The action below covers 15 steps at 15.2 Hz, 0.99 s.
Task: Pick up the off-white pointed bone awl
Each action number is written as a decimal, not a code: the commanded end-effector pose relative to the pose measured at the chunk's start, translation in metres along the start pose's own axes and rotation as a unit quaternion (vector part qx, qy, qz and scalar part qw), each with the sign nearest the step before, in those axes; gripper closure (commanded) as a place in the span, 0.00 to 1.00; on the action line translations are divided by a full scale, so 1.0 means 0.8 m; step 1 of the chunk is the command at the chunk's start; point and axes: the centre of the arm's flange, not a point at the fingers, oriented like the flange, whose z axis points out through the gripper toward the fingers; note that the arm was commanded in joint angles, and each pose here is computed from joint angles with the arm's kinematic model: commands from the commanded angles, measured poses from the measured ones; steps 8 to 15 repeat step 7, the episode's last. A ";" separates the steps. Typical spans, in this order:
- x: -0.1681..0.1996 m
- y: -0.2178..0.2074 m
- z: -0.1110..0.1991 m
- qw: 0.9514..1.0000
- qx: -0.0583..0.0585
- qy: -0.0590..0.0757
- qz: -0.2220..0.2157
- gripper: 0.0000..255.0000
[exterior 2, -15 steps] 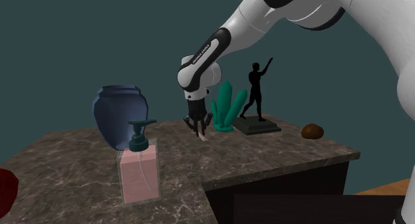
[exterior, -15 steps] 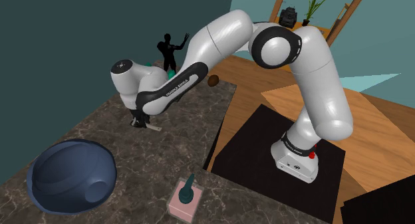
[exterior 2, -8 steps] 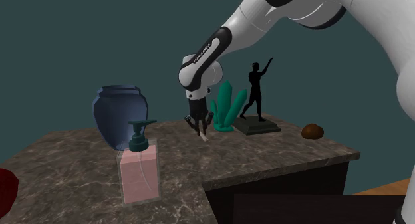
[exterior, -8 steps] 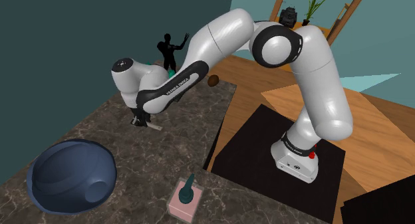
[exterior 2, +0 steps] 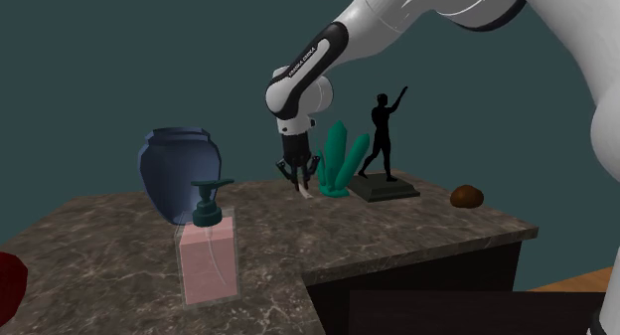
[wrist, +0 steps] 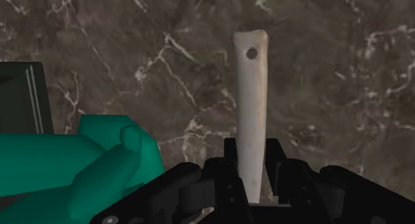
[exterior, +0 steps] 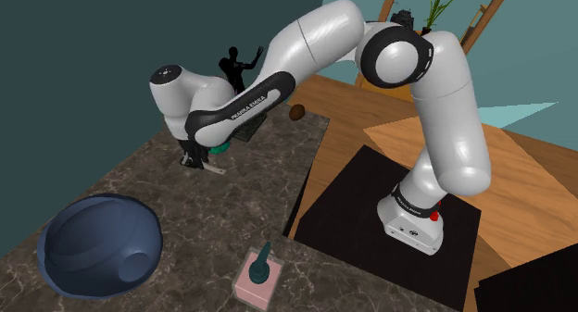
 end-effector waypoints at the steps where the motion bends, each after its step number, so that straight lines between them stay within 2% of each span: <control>1: -0.001 0.001 -0.014 1.000 0.000 0.000 0.000 1.00; 5: -0.001 0.005 -0.040 1.000 0.000 0.000 0.000 1.00; 15: -0.001 0.005 -0.041 1.000 0.000 0.000 0.000 1.00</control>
